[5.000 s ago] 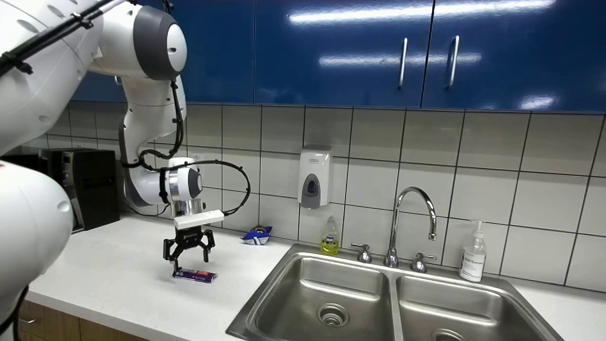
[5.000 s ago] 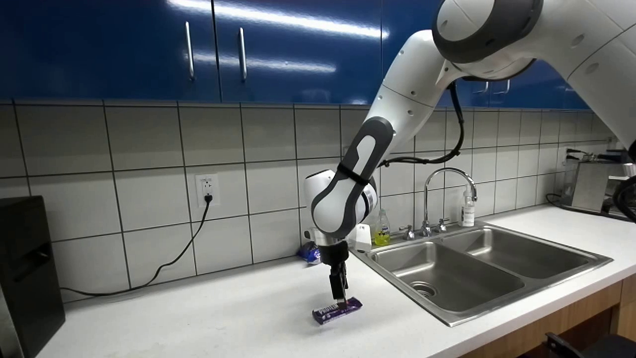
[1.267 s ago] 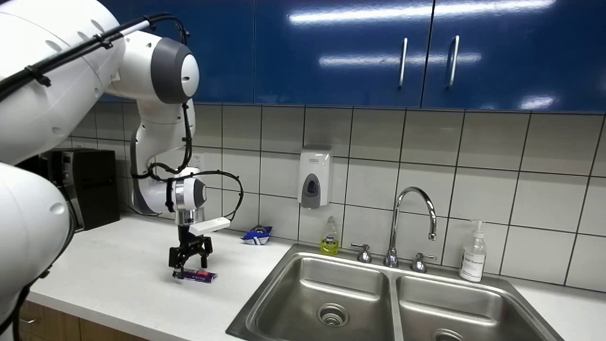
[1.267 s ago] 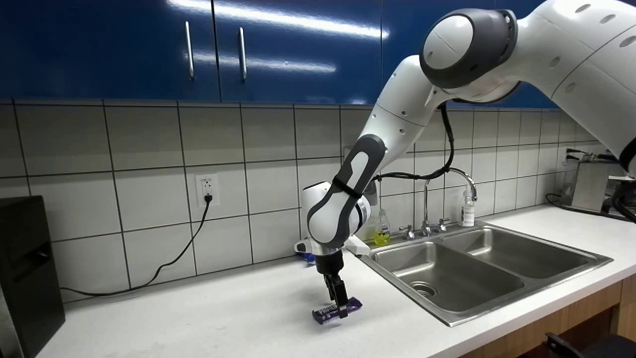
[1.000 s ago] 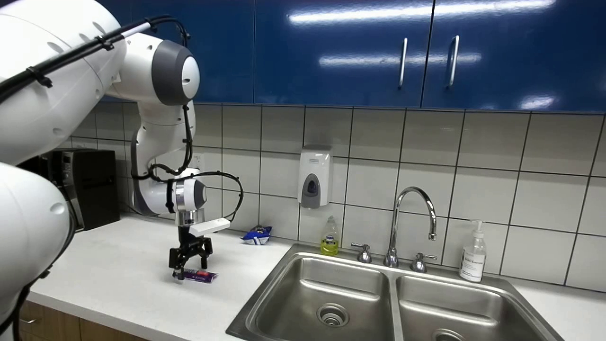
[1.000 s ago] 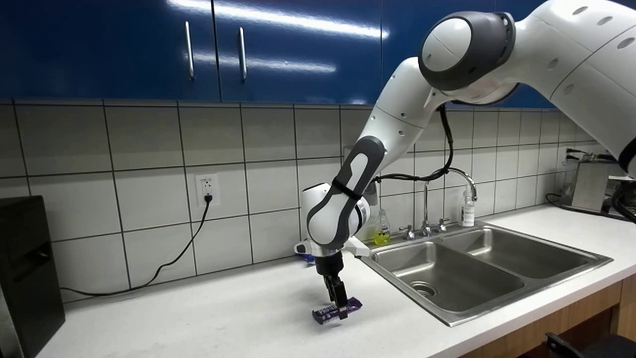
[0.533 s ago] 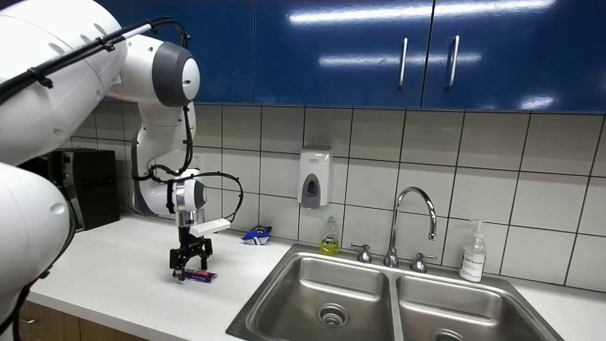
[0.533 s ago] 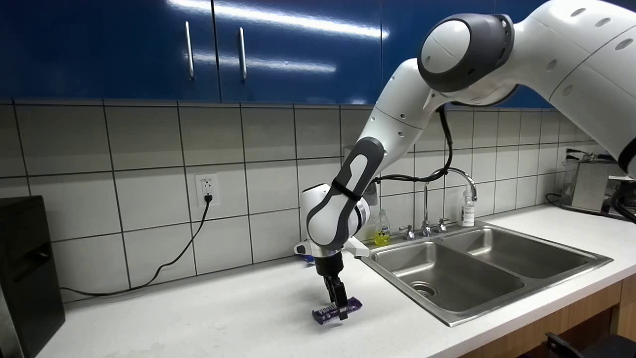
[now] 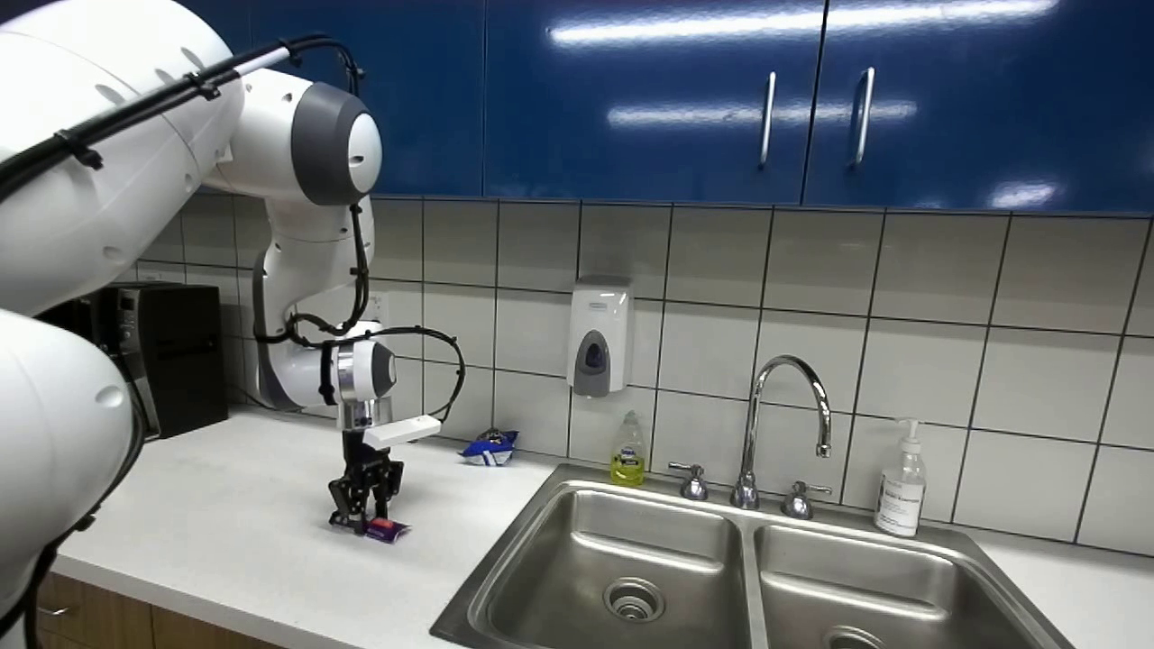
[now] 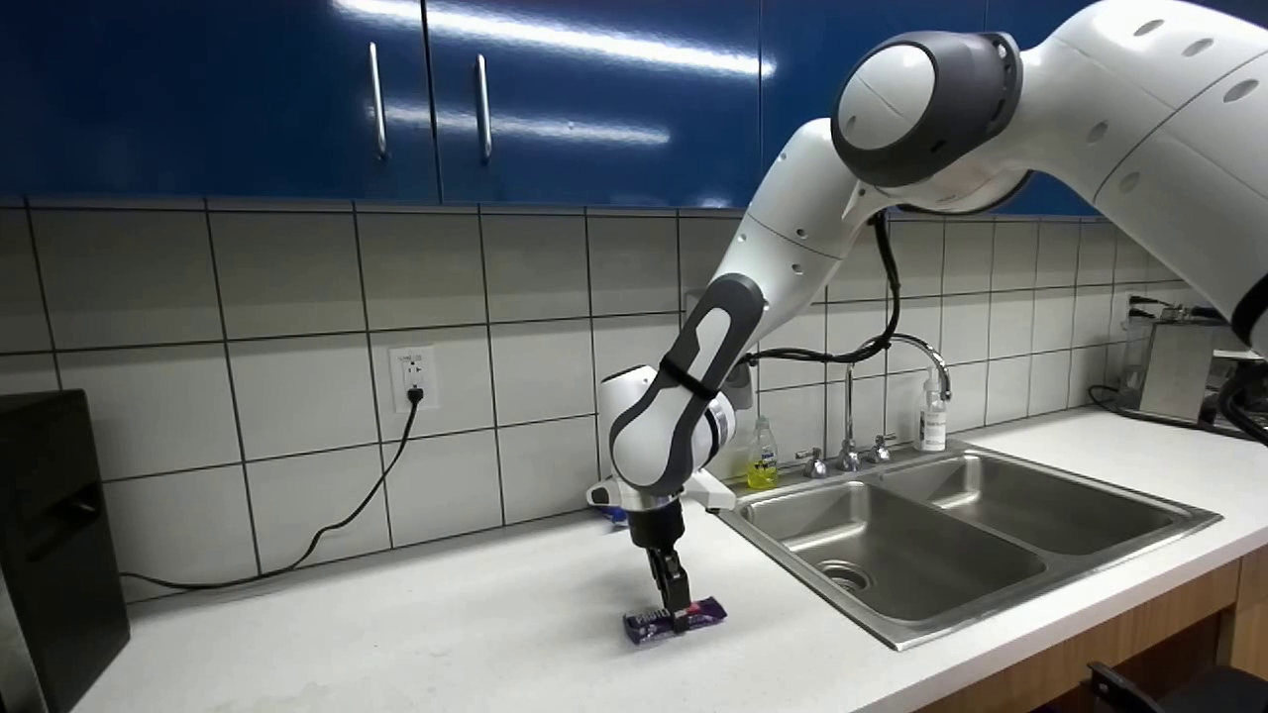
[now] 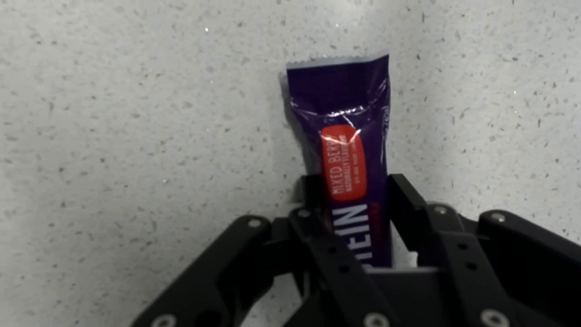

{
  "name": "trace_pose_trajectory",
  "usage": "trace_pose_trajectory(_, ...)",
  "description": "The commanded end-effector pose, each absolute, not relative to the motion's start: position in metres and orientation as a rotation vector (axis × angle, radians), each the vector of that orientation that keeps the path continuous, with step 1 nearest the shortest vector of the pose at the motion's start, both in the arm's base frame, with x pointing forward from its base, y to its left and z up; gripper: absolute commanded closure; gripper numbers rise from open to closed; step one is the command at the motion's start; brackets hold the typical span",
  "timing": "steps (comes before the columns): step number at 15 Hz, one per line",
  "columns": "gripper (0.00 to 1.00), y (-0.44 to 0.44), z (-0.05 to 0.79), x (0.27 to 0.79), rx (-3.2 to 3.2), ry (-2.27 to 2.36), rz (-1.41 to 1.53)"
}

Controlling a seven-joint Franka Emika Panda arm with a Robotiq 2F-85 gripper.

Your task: Put the purple snack in the sink.

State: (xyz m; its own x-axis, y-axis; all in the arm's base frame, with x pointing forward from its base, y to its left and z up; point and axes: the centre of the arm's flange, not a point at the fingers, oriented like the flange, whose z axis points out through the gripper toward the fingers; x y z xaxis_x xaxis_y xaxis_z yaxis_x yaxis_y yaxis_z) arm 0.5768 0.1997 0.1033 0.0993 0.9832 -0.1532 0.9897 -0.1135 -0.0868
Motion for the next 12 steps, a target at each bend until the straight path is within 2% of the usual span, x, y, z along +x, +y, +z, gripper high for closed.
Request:
trace_pose_trajectory(1, 0.86, 0.2, 0.104, 0.582, 2.27, 2.074, -0.309)
trace_pose_trajectory(12, 0.88, 0.203, 0.116, 0.579, 2.301, 2.037, -0.315)
